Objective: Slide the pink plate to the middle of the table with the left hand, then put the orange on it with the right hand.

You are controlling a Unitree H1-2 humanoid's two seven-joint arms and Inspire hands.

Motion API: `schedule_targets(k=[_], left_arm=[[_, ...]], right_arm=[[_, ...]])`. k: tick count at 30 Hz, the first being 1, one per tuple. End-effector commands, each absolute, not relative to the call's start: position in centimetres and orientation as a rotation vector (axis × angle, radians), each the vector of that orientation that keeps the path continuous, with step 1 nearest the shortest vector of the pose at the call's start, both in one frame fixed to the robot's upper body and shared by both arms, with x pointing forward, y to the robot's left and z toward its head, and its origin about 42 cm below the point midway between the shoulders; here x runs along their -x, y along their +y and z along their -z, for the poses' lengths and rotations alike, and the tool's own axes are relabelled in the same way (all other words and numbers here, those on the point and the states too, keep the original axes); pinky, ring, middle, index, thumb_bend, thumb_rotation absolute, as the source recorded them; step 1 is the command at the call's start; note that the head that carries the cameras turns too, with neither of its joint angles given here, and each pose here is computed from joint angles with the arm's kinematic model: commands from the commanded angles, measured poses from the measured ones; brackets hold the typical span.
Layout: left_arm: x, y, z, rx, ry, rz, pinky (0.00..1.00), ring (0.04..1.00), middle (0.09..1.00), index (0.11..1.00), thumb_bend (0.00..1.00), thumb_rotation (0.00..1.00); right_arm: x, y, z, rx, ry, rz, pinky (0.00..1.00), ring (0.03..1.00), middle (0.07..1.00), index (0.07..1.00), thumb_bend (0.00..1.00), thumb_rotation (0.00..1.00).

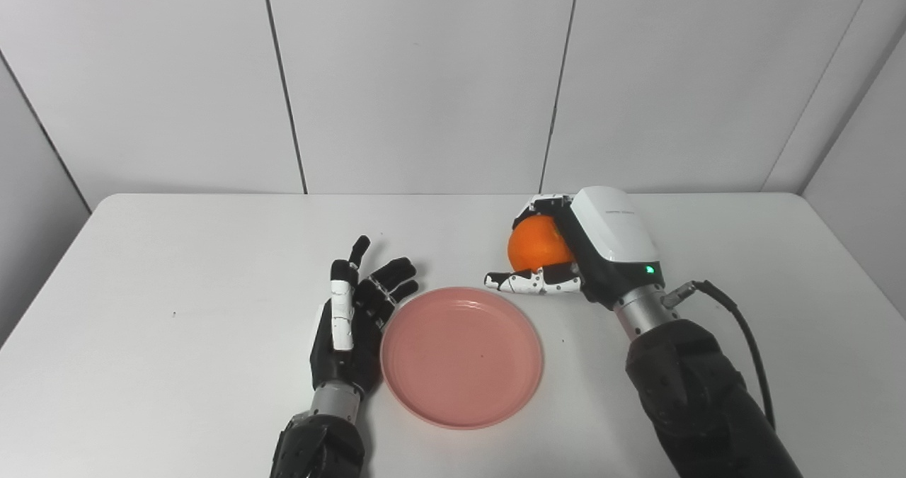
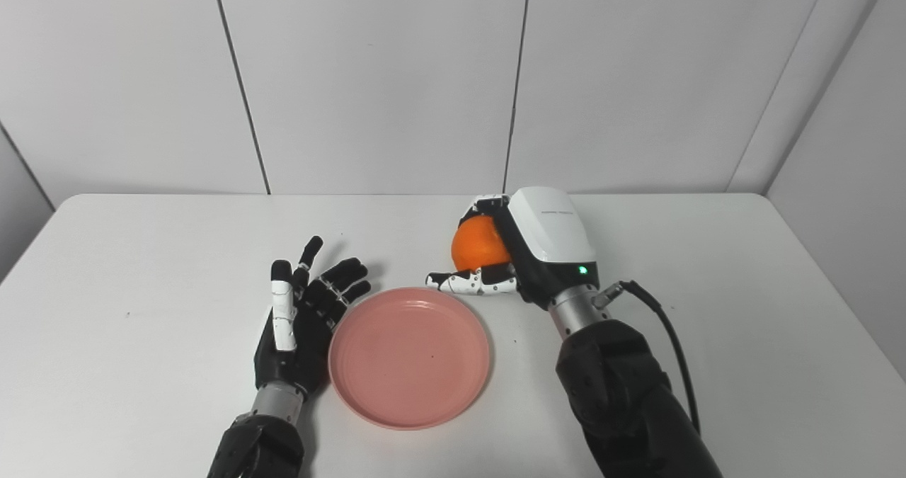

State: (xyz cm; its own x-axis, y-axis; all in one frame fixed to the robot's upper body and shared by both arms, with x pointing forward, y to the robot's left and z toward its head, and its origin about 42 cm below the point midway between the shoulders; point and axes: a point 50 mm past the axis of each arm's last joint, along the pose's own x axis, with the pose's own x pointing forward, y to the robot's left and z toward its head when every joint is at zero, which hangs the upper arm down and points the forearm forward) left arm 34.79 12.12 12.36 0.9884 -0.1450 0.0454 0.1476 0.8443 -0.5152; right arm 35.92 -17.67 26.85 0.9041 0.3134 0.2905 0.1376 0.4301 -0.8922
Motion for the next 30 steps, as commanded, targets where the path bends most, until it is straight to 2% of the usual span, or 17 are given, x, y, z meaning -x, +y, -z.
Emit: schedule_targets(k=[1,5,9,15,18,20,22,25,30], left_arm=[[-33.8,10.4,-10.6,0.575,0.092,0.123,0.71,0.704,0.634,0.931,0.9,0.8],[-33.8,10.3,-10.7,0.572,0.092,0.123,0.71,0.7,0.636,0.931,0.9,0.81],[-33.8,10.1,-10.7,0.571,0.095,0.12,0.71,0.693,0.626,0.929,0.92,0.8],[-33.9,10.0,-10.7,0.572,0.098,0.124,0.69,0.666,0.617,0.928,0.9,0.8],[-33.9,10.1,-10.9,0.569,0.098,0.124,0.69,0.67,0.617,0.929,0.9,0.8],[-33.9,10.1,-10.9,0.568,0.097,0.124,0.71,0.682,0.619,0.929,0.9,0.8],[-34.0,10.1,-10.9,0.566,0.095,0.125,0.72,0.683,0.622,0.929,0.9,0.8],[-34.0,10.1,-10.8,0.561,0.092,0.129,0.71,0.681,0.634,0.928,0.9,0.81],[-34.2,10.2,-10.8,0.559,0.094,0.131,0.72,0.713,0.678,0.937,0.9,0.81]], right_arm=[[-36.3,-16.6,-29.0,1.118,-0.564,-0.12,0.09,0.146,0.213,0.261,0.53,0.38],[-36.2,-15.6,-28.7,1.099,-0.555,-0.175,0.11,0.166,0.239,0.308,0.52,0.4],[-36.0,-15.0,-28.1,1.095,-0.548,-0.227,0.1,0.157,0.225,0.278,0.52,0.4],[-36.7,-14.2,-27.0,1.077,-0.531,-0.278,0.12,0.177,0.251,0.324,0.52,0.39],[-37.3,-13.7,-26.5,1.079,-0.503,-0.301,0.12,0.178,0.251,0.318,0.52,0.41],[-37.7,-13.4,-26.2,1.092,-0.486,-0.314,0.15,0.216,0.294,0.375,0.51,0.45],[-38.1,-13.1,-25.8,1.1,-0.478,-0.326,0.16,0.226,0.304,0.386,0.51,0.44],[-38.6,-12.6,-25.0,1.105,-0.458,-0.346,0.15,0.208,0.277,0.333,0.52,0.44],[-38.9,-11.6,-23.9,1.112,-0.423,-0.381,0.16,0.215,0.281,0.348,0.5,0.44]])
